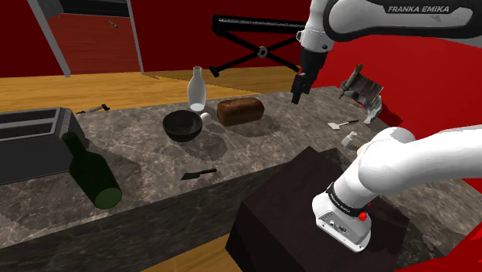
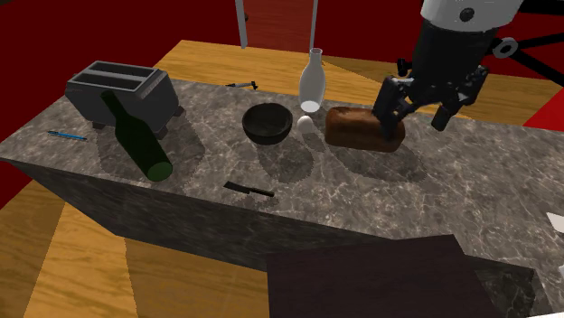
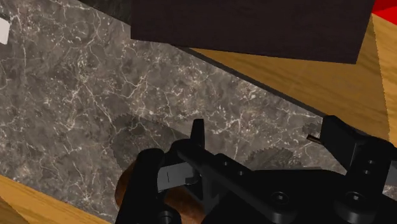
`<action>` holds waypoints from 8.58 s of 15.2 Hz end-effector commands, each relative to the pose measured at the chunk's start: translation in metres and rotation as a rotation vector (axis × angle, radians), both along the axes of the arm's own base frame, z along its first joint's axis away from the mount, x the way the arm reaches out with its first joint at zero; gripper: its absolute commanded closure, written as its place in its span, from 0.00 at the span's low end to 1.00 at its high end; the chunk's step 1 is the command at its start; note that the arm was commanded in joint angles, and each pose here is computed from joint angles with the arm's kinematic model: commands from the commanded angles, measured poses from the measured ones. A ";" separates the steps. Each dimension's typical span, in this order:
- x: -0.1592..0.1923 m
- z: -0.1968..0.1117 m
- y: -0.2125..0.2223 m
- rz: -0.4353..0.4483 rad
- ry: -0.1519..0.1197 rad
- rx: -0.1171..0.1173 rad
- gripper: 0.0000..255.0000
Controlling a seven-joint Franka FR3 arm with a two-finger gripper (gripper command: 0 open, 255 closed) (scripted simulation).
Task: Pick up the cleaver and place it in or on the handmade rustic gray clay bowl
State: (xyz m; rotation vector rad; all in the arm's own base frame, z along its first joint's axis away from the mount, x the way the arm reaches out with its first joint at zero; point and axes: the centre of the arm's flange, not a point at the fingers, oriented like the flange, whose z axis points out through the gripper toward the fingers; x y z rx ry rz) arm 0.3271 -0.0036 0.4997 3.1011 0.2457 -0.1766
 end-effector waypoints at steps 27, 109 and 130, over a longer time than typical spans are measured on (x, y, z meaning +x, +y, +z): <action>0.130 -0.256 0.213 0.941 -0.078 0.064 0.00; 0.315 -0.192 0.230 1.223 -0.101 0.083 1.00; 0.378 -0.268 0.208 1.223 -0.101 0.083 1.00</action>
